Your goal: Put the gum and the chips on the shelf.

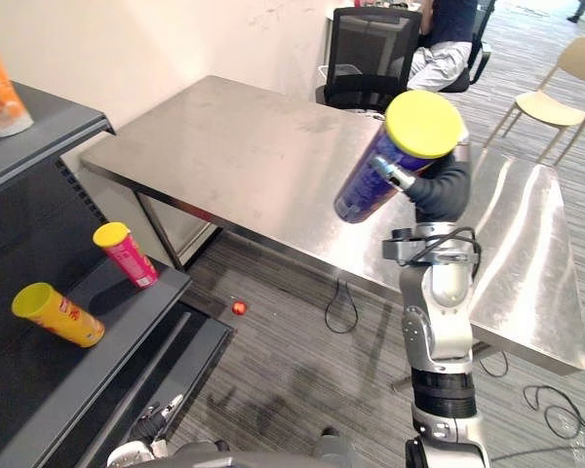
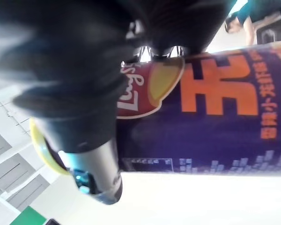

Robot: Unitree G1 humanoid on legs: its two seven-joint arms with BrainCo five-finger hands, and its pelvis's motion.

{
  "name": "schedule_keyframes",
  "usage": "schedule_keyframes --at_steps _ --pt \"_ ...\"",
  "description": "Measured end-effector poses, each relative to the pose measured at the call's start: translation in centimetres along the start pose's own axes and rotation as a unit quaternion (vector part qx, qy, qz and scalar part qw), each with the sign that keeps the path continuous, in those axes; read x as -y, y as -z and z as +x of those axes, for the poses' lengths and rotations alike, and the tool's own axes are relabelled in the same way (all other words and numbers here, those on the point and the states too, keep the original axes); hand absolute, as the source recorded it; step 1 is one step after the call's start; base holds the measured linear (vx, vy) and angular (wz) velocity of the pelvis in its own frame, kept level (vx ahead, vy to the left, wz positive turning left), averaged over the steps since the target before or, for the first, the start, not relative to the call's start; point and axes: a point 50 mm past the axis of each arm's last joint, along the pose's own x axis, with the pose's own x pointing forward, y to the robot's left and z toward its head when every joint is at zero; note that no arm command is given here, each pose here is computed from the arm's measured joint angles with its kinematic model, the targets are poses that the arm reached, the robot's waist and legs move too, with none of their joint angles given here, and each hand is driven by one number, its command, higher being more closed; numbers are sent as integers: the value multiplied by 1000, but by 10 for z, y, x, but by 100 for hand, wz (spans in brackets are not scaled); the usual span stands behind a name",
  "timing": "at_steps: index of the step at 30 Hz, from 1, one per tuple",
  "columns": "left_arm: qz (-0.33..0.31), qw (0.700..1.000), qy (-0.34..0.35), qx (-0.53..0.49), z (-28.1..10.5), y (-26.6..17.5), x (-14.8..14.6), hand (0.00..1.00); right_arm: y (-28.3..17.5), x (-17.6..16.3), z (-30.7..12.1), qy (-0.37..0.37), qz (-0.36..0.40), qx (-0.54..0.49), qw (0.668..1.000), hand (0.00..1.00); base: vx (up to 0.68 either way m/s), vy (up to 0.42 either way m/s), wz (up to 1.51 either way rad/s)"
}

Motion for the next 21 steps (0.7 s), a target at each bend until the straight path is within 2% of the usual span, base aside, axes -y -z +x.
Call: schedule_keyframes --at_steps 3,9,11,14,18,21 --pt "-12 1000 -8 -7 0 2 -4 0 8 -13 -2 -16 29 -14 999 100 -152 -101 102" --pt "-30 999 -17 -25 -4 14 -4 0 8 -6 4 -6 28 -12 1000 100 -78 -137 132" --pt "-72 996 -36 -39 -9 28 -6 0 5 4 6 19 17 -4 1000 100 -43 -131 135" --pt "-91 994 -41 -45 -13 36 -6 0 2 17 6 52 5 5 999 100 -115 -105 108" --pt "-100 992 -52 -60 -18 47 -16 0 -1 37 -4 91 -27 3 995 100 -80 -98 85" --pt "-98 992 -48 -66 -18 49 -14 0 -4 53 -13 126 -43 -1 991 100 -142 123 89"
